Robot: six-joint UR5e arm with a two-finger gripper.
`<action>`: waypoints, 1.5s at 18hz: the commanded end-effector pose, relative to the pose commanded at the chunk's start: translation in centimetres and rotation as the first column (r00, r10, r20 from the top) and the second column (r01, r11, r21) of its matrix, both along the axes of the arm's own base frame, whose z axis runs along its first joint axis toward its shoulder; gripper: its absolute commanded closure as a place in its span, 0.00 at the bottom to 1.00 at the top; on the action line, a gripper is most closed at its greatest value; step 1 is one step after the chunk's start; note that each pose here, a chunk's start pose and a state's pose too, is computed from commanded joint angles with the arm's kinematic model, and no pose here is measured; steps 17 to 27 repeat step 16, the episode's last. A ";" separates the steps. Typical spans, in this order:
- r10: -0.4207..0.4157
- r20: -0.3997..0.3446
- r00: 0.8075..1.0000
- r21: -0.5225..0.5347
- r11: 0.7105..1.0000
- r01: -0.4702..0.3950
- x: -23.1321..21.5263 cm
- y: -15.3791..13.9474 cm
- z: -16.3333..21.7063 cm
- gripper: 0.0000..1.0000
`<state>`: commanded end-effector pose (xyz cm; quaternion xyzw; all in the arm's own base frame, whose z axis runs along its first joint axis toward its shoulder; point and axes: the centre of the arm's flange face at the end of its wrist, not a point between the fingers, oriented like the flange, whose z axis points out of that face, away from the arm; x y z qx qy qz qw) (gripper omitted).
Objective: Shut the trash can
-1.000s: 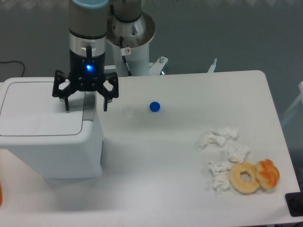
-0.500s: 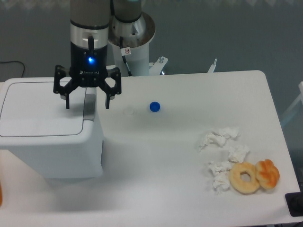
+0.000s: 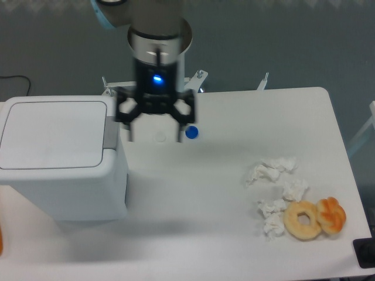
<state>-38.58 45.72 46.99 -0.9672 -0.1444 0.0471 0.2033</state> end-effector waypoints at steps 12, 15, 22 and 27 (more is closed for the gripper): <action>-0.385 0.015 0.923 -0.416 0.837 0.356 -18.9 -4.4 -13.3 0.00; -0.406 0.016 0.914 -0.439 0.818 0.372 -22.1 -5.7 -14.6 0.00; -0.416 0.008 0.909 -0.443 0.814 0.376 -22.7 -5.8 -14.7 0.00; -0.416 0.008 0.909 -0.443 0.814 0.376 -22.7 -5.8 -14.7 0.00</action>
